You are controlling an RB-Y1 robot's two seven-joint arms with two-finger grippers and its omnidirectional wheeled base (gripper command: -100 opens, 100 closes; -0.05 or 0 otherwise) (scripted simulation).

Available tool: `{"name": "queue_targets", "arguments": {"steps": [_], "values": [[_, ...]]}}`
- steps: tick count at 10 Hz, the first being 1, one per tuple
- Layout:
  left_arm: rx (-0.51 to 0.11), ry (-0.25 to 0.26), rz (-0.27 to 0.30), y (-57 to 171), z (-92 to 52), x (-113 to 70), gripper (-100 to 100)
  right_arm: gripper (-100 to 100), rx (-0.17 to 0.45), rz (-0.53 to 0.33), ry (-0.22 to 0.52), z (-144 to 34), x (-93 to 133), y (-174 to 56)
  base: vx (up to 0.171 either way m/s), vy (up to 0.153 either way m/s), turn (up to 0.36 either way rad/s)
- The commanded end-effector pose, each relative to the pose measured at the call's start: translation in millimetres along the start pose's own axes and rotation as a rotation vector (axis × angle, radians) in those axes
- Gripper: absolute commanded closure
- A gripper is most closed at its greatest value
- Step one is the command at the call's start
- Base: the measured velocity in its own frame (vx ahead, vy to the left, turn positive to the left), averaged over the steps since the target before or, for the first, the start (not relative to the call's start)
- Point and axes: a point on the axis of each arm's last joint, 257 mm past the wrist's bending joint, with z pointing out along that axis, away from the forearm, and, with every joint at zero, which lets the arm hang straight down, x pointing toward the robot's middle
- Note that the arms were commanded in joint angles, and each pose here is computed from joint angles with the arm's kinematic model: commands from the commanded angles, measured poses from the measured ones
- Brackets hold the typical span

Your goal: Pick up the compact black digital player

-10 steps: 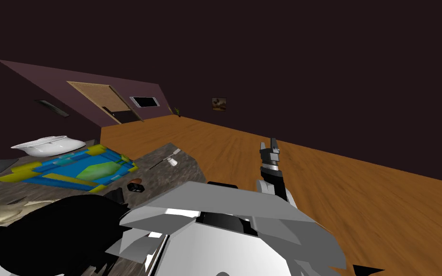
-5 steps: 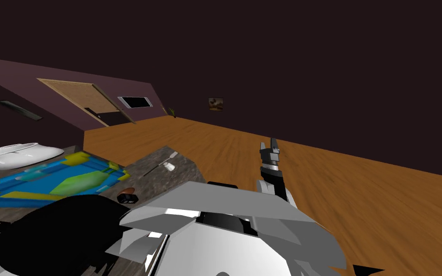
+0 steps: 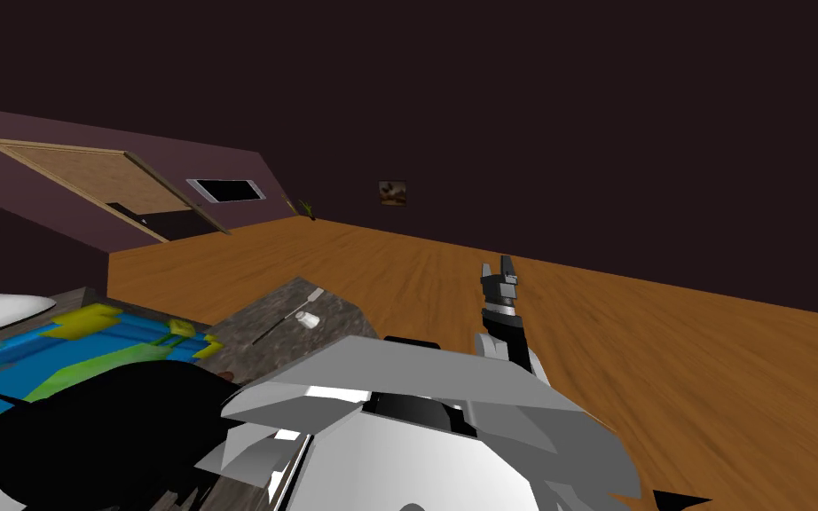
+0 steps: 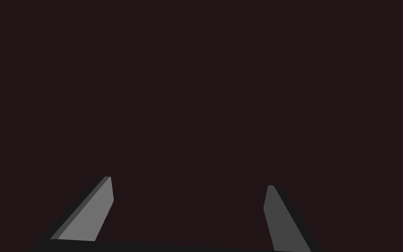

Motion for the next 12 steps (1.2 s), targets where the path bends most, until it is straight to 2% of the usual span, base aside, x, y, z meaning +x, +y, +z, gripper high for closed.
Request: {"name": "queue_targets", "arguments": {"steps": [1,4,5,6,7,9,10,12], "values": [[-0.013,-0.035,0.002,4,-4.5,-13.9,-100,0,0.000,0.000,0.000,0.0,0,0,0.014,0.055,-0.029],[-0.046,-0.133,-0.006,11,-25.6,-50.5,-100,0,0.000,0.000,0.000,0.0,0,0,0.022,0.053,-0.074],[-0.041,-0.115,-0.004,10,-21.5,-43.5,-100,0,0.000,0.000,0.000,0.0,0,0,0.009,0.028,-0.018],[-0.042,-0.119,-0.004,10,-22.4,-44.6,0,0,0.000,0.000,0.000,0.0,0,0,0.002,0.005,0.002],[-0.017,-0.109,-0.025,16,-14.5,-49.5,-100,0,0.000,0.000,0.000,0.0,0,0,0.065,-0.051,-0.015],[-0.015,-0.139,-0.001,15,-16.4,-69.6,-100,0,0.000,0.000,0.000,0.0,0,0,0.064,-0.037,0.007],[0.007,-0.117,-0.030,23,-8.6,-66.0,-100,0,0.000,0.000,0.000,0.0,0,0,0.073,-0.054,-0.018],[0.007,-0.143,-0.003,23,-10.5,-87.0,-100,0,0.000,0.000,0.000,0.0,0,0,0.047,-0.043,0.005]]}}
